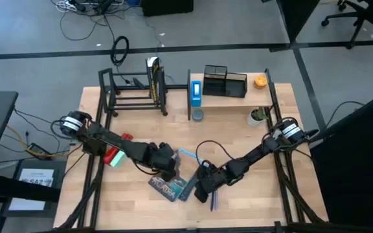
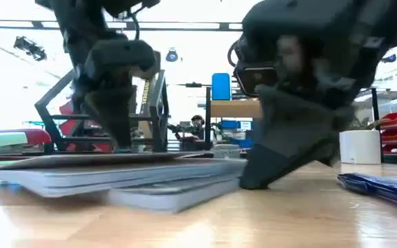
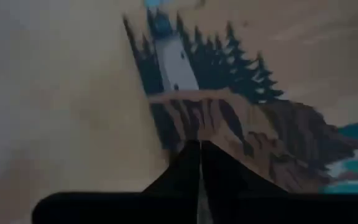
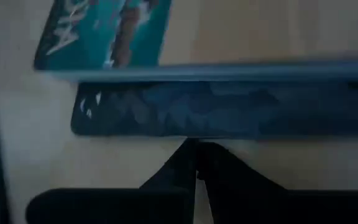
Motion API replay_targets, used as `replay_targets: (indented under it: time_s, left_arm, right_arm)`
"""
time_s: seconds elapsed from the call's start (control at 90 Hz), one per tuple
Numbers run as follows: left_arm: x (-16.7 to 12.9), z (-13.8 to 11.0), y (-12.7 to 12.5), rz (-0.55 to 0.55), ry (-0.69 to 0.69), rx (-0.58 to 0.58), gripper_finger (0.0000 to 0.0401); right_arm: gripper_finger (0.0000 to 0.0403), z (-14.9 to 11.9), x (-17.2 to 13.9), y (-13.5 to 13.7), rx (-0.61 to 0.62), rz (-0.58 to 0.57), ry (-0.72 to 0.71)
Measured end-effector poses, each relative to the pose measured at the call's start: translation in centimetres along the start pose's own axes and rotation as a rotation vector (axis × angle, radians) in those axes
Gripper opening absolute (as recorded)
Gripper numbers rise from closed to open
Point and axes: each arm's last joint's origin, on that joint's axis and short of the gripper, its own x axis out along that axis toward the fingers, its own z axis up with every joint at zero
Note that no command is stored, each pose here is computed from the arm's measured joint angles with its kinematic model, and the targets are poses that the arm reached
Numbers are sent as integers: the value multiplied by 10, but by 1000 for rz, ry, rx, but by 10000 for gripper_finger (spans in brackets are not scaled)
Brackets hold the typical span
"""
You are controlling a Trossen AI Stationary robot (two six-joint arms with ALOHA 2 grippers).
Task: Stock shelves
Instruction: Put the brown book on the book organizer
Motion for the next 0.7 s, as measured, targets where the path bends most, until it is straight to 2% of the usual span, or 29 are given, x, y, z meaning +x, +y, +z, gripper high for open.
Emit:
replay_targets:
  time_s: [0.111, 0.211, 0.367, 0.544, 0.611, 0.7]
  left_arm:
    - [-1, -3, 4, 59, 47, 34, 1]
    - [2, -6, 8, 32, 105, 25, 17]
    - [17, -17, 20, 10, 220, -18, 92]
    - [31, -24, 24, -84, 230, -98, 187]
    - [32, -24, 21, -128, 217, -110, 204]
    - [34, -22, 18, -178, 182, -119, 206]
  right_arm:
    - [0, 0, 0, 0, 1, -1, 0]
    - [0, 1, 0, 2, 2, 33, 15]
    - [0, 3, 0, 7, -7, 120, 54]
    - [0, 13, -7, 21, -9, 221, 55]
    - [0, 17, -8, 26, -27, 244, 50]
    - [0, 20, -9, 28, -38, 243, 53]
